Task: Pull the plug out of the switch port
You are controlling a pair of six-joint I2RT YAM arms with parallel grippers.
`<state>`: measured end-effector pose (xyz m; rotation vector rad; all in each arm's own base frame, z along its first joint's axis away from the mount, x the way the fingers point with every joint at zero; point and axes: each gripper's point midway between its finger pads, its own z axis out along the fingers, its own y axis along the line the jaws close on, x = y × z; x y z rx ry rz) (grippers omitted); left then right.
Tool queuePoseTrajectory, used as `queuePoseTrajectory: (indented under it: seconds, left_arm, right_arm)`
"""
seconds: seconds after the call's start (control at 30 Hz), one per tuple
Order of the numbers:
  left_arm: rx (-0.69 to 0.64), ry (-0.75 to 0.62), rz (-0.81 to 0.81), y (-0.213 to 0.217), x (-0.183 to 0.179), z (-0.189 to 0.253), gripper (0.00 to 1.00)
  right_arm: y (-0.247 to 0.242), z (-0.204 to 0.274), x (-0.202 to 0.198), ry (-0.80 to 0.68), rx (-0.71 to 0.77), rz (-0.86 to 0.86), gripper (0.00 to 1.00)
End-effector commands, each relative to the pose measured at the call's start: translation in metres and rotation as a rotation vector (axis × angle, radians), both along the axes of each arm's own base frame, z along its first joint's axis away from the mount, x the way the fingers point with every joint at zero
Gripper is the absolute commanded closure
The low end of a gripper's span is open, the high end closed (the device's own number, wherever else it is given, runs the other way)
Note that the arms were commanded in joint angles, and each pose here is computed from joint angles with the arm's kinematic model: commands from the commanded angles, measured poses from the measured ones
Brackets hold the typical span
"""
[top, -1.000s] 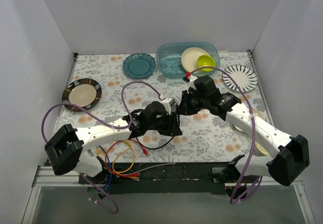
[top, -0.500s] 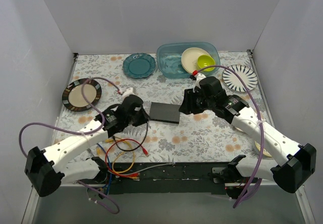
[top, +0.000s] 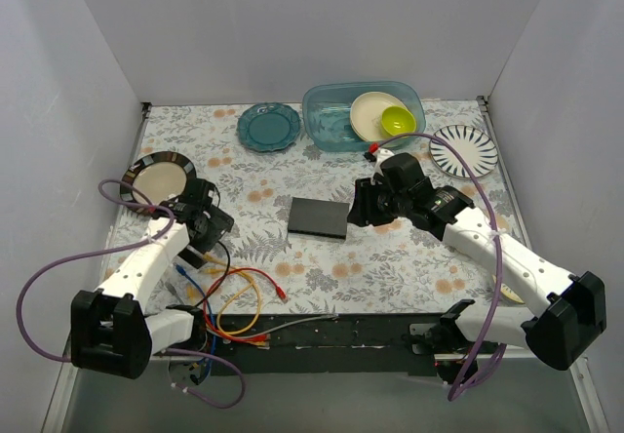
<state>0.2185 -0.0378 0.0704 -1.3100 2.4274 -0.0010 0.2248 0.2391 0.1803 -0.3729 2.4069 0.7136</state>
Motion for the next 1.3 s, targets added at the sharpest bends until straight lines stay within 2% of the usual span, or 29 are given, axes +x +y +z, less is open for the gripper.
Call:
queuePoseTrajectory:
  seconds: [0.0,0.1,0.13,0.17,0.2,0.23,0.27,0.3,0.33,0.37,0.47,0.57,0.67,0.8,0.93,1.1,1.27]
  left_arm:
    - [-0.082,-0.209,-0.029,-0.018,0.048,0.052,0.02]
    - [-0.223,-0.412,-0.149,-0.051,0.081,0.09,0.09]
    - [-0.272,-0.494,-0.187,-0.067,0.096,0.102,0.18]
    - [-0.293,-0.514,-0.209,-0.076,0.101,0.104,0.22]
    - [-0.295,-0.478,-0.22,-0.085,0.107,0.09,0.27]
    - [-0.31,-0.493,-0.266,-0.103,0.114,0.096,0.38]
    - [-0.306,-0.471,-0.295,-0.112,0.117,0.089,0.46]
    - [-0.305,-0.456,-0.317,-0.122,0.121,0.084,0.51]
    - [-0.291,-0.416,-0.33,-0.131,0.127,0.068,0.61]
    - [-0.297,-0.403,-0.33,-0.134,0.13,0.06,0.66]
    - [-0.291,-0.34,-0.321,-0.14,0.141,0.029,0.77]
    - [-0.244,-0.277,-0.292,-0.136,0.146,0.002,0.84]
    - [-0.229,-0.216,-0.26,-0.133,0.145,-0.022,0.86]
    - [-0.323,-0.125,-0.329,-0.155,0.135,-0.049,0.88]
    - [-0.445,-0.132,-0.425,-0.188,0.127,-0.052,0.9]
    - [-0.49,-0.113,-0.522,-0.215,0.1,-0.049,0.91]
    - [-0.488,-0.14,-0.492,-0.198,0.071,-0.039,0.91]
  right_arm:
    - [-0.002,0.002,0.009,-0.041,-0.005,-0.021,0.52]
    - [0.0,-0.003,0.016,-0.027,0.013,-0.061,0.52]
    - [-0.003,-0.009,0.019,-0.013,0.017,-0.081,0.53]
    - [-0.002,-0.013,0.021,0.01,0.036,-0.102,0.56]
    - [-0.001,-0.016,0.027,0.013,0.055,-0.118,0.6]
    - [-0.008,-0.026,0.032,0.041,0.056,-0.151,0.64]
    - [-0.008,-0.034,0.034,0.076,0.066,-0.172,0.77]
    - [-0.012,-0.04,0.038,0.094,0.068,-0.189,0.83]
    - [-0.017,-0.048,0.043,0.112,0.072,-0.215,0.95]
    - [-0.019,-0.06,0.045,0.141,0.059,-0.232,0.99]
    - [-0.028,-0.083,0.057,0.195,0.061,-0.299,0.99]
    - [-0.03,-0.1,0.069,0.226,0.053,-0.341,0.99]
    - [-0.028,-0.121,0.076,0.273,0.024,-0.351,0.99]
    - [-0.018,-0.135,0.083,0.324,0.032,-0.343,0.99]
    - [-0.014,-0.148,0.086,0.348,0.029,-0.345,0.99]
    - [-0.013,-0.158,0.087,0.368,0.019,-0.338,0.99]
    - [-0.019,-0.16,0.069,0.371,0.022,-0.317,0.99]
